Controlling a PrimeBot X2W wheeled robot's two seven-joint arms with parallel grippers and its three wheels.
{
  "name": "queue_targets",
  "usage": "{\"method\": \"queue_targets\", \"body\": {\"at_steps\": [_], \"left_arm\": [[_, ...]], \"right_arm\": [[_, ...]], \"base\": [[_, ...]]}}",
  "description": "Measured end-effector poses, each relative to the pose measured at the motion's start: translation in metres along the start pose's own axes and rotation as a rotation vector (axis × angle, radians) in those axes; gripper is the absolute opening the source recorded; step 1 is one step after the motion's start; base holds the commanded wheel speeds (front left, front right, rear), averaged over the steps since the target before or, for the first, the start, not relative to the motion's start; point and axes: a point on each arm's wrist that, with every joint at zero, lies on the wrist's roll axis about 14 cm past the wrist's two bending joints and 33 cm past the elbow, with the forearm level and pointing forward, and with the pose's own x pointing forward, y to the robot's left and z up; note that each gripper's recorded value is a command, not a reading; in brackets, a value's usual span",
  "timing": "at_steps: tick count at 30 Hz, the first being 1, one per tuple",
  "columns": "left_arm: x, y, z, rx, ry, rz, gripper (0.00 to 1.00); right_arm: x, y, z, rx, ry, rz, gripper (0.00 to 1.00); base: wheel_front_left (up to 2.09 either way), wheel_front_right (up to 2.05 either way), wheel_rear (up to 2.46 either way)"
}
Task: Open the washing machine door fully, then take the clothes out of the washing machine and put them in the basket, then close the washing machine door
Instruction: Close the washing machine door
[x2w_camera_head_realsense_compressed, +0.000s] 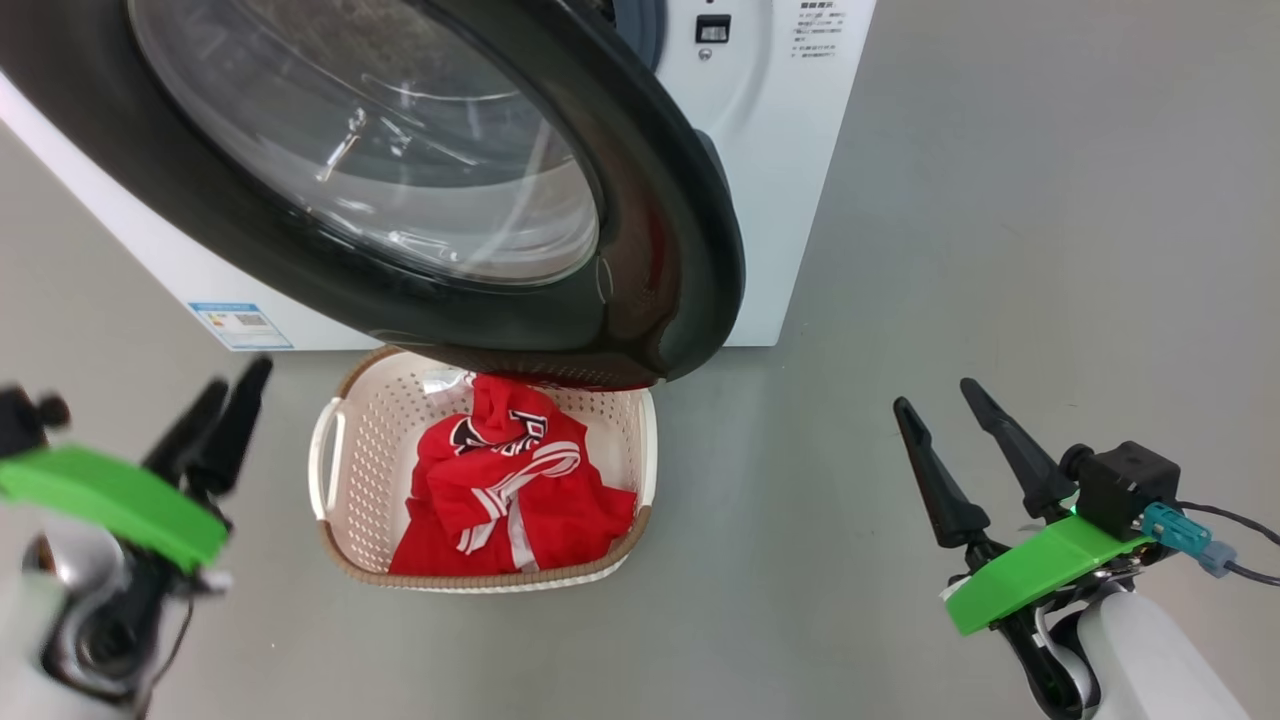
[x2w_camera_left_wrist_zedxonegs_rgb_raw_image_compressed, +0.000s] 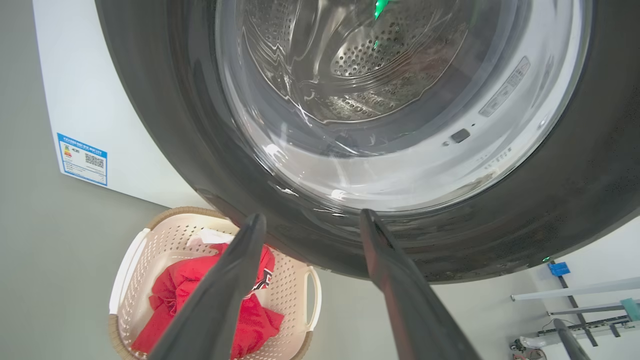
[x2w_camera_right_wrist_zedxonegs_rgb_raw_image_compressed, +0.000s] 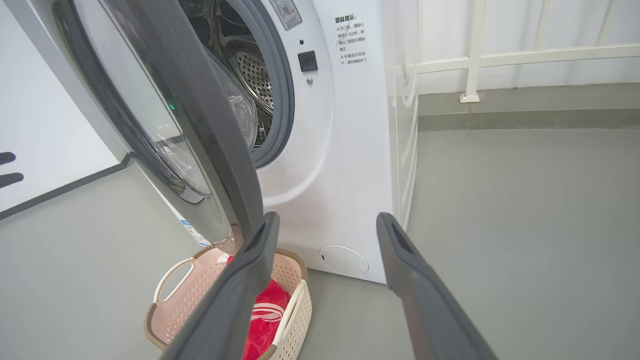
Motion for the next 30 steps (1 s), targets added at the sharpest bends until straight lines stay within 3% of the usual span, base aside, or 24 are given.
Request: {"method": "queue_targets", "body": {"at_steps": [15, 30], "left_arm": [[-0.016, 0.031, -0.038, 0.052, -0.129, 0.087, 1.0], [-0.029, 0.043, -0.052, 0.353, -0.173, 0.174, 1.0]], "right_arm": [[-0.016, -0.027, 0.014, -0.019, -0.029, -0.078, 1.0], [-0.032, -0.041, 0.015, -0.019, -0.031, -0.132, 1.0]], "base": [[0.0, 0.0, 0.0], [0.0, 0.0, 0.0]]}}
